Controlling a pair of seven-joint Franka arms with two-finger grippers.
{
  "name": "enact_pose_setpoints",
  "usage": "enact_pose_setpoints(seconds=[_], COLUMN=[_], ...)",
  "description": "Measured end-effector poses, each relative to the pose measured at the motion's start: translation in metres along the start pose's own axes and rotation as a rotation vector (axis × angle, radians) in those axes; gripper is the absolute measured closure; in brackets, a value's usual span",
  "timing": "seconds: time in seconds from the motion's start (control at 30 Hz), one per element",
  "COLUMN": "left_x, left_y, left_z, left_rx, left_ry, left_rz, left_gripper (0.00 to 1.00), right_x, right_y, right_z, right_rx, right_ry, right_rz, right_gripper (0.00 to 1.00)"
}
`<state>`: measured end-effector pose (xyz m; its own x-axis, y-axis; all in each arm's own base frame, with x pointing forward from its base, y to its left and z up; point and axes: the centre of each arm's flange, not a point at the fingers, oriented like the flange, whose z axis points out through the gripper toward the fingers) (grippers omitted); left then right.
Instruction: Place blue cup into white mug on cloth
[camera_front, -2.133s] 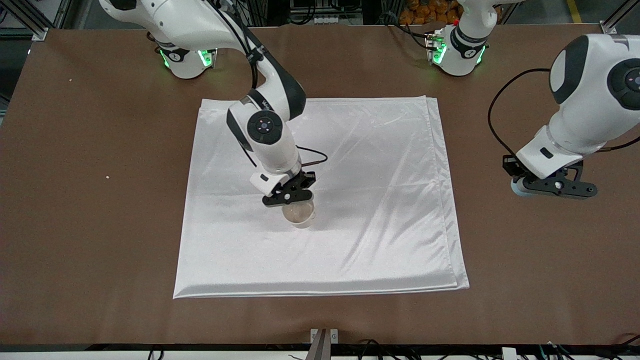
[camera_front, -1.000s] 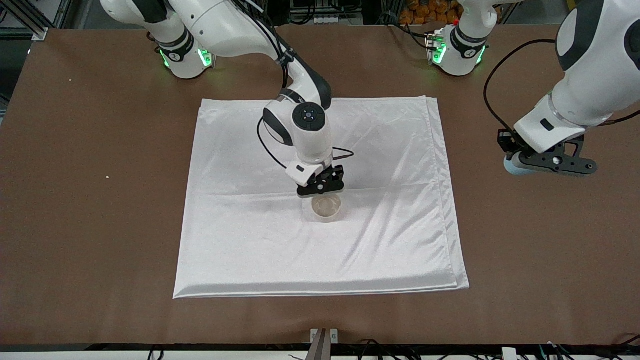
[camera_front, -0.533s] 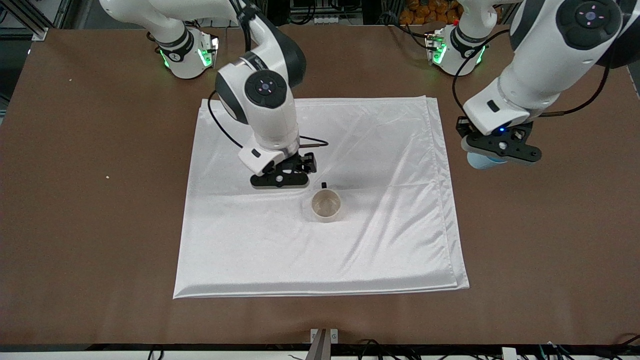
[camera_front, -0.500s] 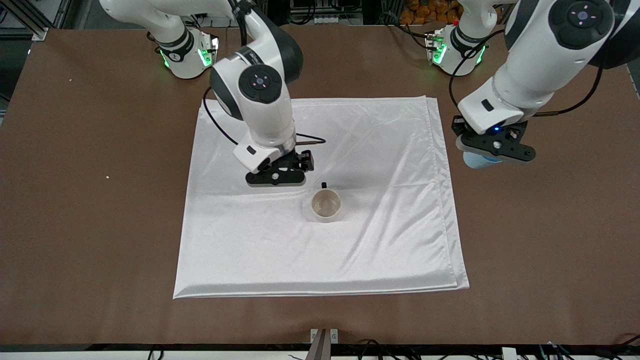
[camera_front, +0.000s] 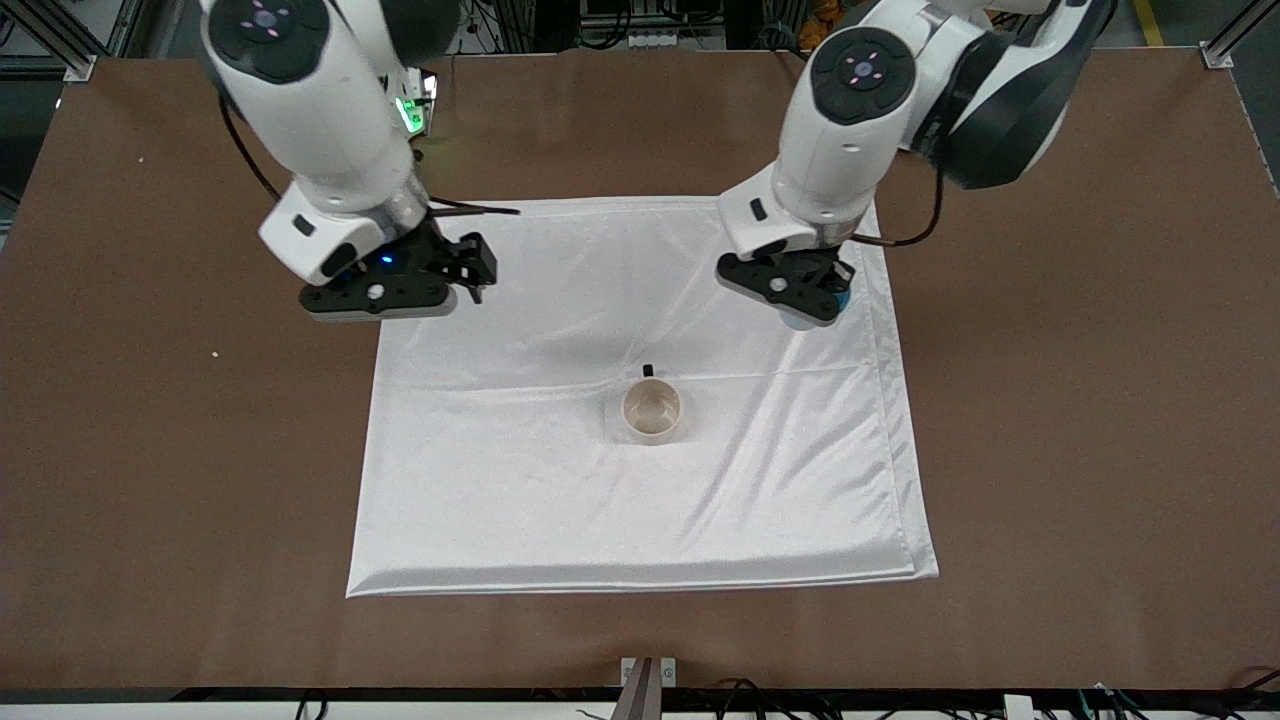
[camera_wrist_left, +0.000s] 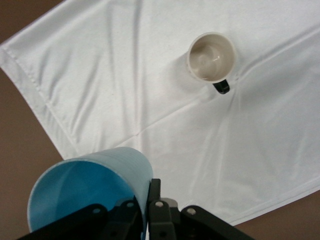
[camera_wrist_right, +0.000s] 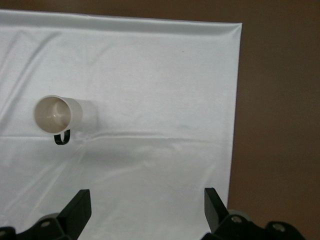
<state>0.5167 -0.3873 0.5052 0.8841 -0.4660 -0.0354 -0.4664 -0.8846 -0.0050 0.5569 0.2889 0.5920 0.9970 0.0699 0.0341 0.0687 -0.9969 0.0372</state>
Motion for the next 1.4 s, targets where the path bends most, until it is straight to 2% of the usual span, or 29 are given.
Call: enact_pose_setpoints(seconds=[0.3,0.47,0.7,1.0,1.4], left_x=[0.030,0.041,0.061,0.081,0.098], left_y=[0.074,0.094,0.107,0.123,0.120], left_z=[0.061,0.091,0.131,0.157,0.184], left_rx=[-0.067,-0.074,-0.058,-0.031,-0.039], left_ry=[0.029,0.051,0.122,0.191,0.257], left_rz=[0.042,0.060,0.062,0.071,0.082], left_gripper=[0.96,0.96,0.96,0.96,0.96], right_x=[-0.002,-0.001,0.001,0.004,0.004], right_y=[0.123,0.191,0.259,0.277,0.278], right_z=[-0.041,-0.040,-0.020,0.008,0.042], right_rx=[0.004,0.008,0.047,0.052,0.051], right_ry=[0.003,-0.005,-0.029,-0.035,-0.016], right_rz=[-0.059,-0.055,-0.079,-0.059,-0.056], right_gripper=[0.00,0.00,0.00,0.00,0.00])
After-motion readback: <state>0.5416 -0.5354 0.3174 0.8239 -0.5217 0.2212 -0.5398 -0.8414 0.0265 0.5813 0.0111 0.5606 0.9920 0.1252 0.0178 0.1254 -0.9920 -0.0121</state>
